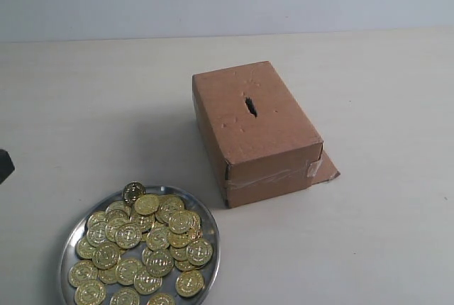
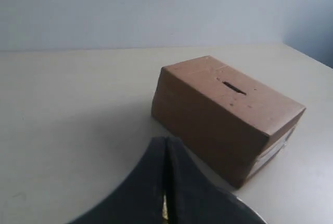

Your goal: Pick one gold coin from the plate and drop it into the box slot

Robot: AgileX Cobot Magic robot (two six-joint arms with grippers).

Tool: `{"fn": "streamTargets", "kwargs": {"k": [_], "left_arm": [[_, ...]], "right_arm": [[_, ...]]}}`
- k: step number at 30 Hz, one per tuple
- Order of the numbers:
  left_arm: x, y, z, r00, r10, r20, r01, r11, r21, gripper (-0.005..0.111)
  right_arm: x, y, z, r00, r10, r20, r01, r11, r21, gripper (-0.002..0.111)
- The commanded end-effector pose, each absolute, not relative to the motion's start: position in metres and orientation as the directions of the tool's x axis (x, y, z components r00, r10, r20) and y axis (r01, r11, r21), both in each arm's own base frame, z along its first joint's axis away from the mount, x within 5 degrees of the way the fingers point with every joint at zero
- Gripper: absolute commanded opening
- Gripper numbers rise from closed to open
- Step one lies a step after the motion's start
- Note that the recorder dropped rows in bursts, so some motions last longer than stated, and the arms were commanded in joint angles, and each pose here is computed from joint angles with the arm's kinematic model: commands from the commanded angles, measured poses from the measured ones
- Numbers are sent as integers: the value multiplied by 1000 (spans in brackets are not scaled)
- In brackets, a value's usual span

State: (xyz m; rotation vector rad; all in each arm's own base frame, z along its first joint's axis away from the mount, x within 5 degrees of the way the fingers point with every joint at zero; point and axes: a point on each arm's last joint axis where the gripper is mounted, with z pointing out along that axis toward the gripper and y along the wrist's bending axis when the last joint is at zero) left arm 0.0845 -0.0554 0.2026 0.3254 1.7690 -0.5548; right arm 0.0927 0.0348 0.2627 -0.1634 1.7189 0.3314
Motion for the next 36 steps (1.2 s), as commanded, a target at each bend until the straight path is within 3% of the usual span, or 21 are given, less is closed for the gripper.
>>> {"fn": "streamTargets", "kwargs": {"k": [1, 8, 29, 32, 36], "left_arm": [[83, -53, 197, -227, -73, -971, 490, 853, -179, 0], [82, -55, 199, -173, 2, -985, 539, 837, -93, 0], [79, -52, 203, -137, -21, -990, 536, 840, -92, 0], [78, -39, 211, -58, -84, -995, 445, 890, -101, 0], [70, -13, 224, 125, -148, -981, 230, 966, -116, 0]], "right_arm": [[79, 29, 239, -158, 126, -979, -347, 921, 175, 0], [65, 31, 205, -89, 40, -995, -478, 875, 78, 0], [64, 27, 206, -92, 87, -992, -458, 881, 119, 0], [61, 21, 209, -47, 124, -991, -405, 905, 132, 0], [59, 4, 213, 50, 159, -986, -195, 970, 147, 0]]}}
